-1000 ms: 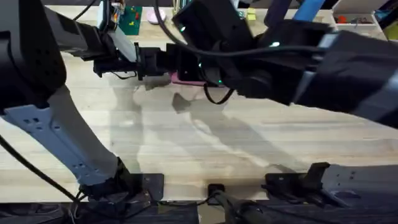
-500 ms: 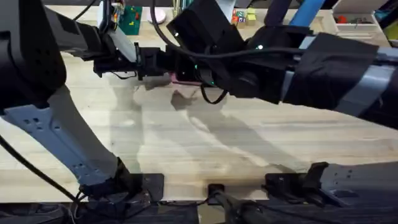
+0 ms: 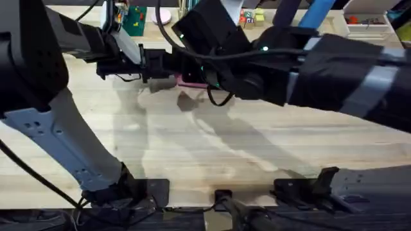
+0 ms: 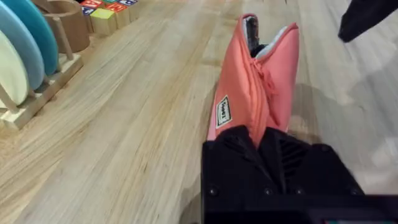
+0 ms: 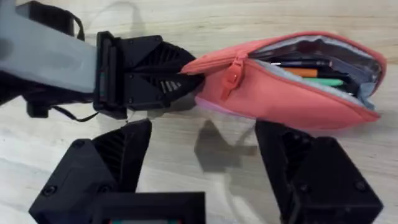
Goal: Unzip the bag, pick up the pens from the table one at a time and place them inside, then zip the bag closed.
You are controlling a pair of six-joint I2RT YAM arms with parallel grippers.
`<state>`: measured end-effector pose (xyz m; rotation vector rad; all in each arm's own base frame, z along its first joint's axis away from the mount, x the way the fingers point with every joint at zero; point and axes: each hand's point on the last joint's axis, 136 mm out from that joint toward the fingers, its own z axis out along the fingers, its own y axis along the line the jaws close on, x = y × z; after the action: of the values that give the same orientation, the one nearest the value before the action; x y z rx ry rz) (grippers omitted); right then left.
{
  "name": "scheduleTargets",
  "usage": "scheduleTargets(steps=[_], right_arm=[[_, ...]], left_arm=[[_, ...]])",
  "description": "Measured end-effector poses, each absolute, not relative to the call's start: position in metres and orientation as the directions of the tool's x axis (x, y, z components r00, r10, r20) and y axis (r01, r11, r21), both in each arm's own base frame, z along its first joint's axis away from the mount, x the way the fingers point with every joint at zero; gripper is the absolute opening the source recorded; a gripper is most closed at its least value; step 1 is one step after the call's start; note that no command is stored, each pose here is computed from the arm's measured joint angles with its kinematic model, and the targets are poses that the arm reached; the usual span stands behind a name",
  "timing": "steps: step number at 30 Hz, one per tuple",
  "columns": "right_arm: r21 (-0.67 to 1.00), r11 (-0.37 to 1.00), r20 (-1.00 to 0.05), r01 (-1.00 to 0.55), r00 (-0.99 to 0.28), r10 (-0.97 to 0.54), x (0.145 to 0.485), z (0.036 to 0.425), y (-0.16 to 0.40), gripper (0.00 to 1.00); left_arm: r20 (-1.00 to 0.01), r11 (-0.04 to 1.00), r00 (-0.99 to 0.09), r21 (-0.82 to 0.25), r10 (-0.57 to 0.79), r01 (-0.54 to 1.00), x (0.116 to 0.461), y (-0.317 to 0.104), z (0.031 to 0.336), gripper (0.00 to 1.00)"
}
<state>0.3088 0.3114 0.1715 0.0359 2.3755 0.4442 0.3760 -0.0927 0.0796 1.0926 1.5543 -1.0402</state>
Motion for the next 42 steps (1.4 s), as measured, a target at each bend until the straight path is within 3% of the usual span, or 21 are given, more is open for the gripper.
scheduleTargets(steps=[24,28,35,42], right_arm=[[0.333,0.942,-0.652,-0.033,-0.73,0.205,0.357,0.121,0.32,0.994],[0.335,0.942,-0.649,-0.017,-0.729,0.218,0.362,0.118,0.316,0.936],[0.342,0.94,-0.648,0.001,-0.724,0.237,0.37,0.114,0.312,0.919],[0.335,0.942,-0.645,0.007,-0.728,0.234,0.372,0.107,0.312,0.773]], left_arm=[[-0.972,0.243,-0.164,-0.121,0.167,0.963,0.376,-0.093,0.08,0.041],[-0.972,0.243,-0.164,-0.12,0.167,0.963,0.376,-0.093,0.08,0.041],[-0.972,0.243,-0.163,-0.12,0.167,0.963,0.376,-0.093,0.08,0.041],[-0.972,0.244,-0.162,-0.118,0.171,0.963,0.376,-0.093,0.079,0.041]])
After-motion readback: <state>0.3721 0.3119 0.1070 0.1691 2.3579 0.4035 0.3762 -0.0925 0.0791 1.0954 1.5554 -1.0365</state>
